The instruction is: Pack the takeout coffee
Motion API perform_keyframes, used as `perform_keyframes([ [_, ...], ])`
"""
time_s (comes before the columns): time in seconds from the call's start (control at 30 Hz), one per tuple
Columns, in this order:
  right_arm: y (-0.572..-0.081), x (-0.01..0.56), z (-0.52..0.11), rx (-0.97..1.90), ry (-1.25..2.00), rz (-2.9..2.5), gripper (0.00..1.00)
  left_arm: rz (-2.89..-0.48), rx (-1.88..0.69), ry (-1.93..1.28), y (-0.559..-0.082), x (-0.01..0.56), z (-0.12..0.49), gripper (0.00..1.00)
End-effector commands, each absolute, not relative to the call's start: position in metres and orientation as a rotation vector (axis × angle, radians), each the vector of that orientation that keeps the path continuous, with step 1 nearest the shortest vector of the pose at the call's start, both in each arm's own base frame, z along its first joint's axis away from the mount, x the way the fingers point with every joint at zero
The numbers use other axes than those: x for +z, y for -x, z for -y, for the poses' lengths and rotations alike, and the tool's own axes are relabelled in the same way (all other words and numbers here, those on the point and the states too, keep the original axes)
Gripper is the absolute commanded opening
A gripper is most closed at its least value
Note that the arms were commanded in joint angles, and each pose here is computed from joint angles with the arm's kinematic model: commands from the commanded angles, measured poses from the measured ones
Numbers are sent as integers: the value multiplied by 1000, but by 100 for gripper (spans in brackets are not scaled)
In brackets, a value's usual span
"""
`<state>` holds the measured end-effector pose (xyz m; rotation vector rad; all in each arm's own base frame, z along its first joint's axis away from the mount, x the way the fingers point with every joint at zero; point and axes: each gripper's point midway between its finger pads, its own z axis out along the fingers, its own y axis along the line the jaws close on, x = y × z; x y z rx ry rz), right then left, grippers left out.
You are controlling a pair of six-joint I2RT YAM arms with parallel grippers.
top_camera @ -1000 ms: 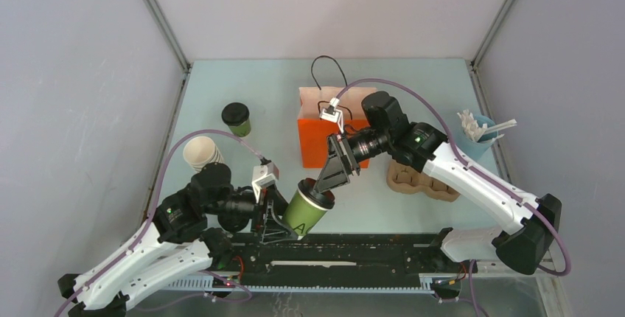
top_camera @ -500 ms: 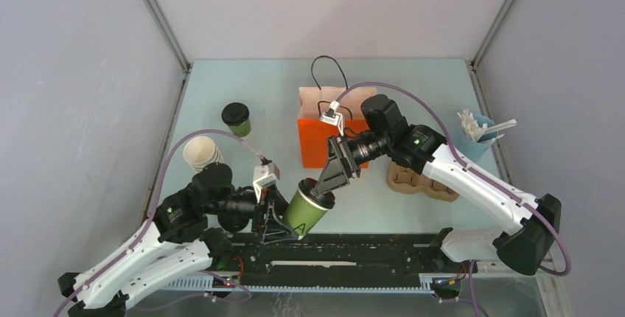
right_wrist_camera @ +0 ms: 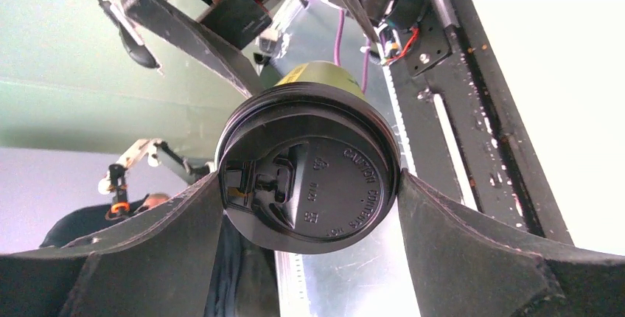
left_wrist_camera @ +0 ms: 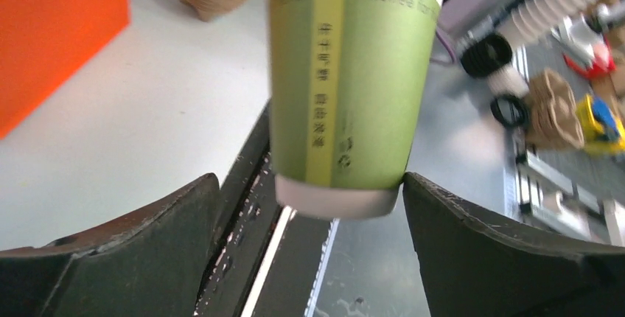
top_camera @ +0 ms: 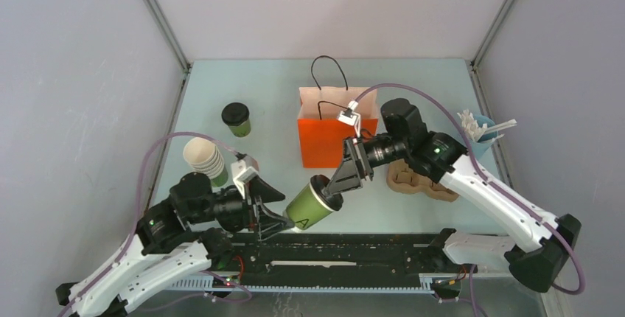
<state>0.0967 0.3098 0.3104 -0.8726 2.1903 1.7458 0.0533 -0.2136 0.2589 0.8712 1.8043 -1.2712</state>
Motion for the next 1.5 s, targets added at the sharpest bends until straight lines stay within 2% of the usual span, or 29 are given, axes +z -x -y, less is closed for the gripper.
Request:
perform_keyframes([
  [0.0,-103,322,-287,1661,793,-2133,78,-1740,-1171,-435,-92,318,186,99],
  [0.13,-119,325,-257,1444,690,-2063,76,-1709,-1182,-41,-119,351,165,99],
  [0.27,-134,328,-233,1235,637,-1979,74,-1709,-949,185,-160,364,138,100],
  [0.4,-153,332,-207,1011,573,-1900,73,-1733,-640,203,-211,396,133,97],
  [0.5,-153,363,-187,943,500,-1769,73,-1841,-595,171,-251,407,157,89],
  [0.6,-145,402,-167,894,447,-1637,70,-1958,-566,151,-286,402,179,80],
  [0.77,-150,436,-127,683,369,-1574,65,-2041,-554,105,-322,394,209,74],
  [1.03,-166,435,-83,385,295,-1669,65,-2289,-456,155,-347,326,234,61],
  [1.33,-172,424,-89,381,317,-1695,65,-2350,-330,167,-364,290,229,59],
  [1.47,-175,424,-96,391,351,-1704,65,-2338,-308,179,-382,288,229,51],
])
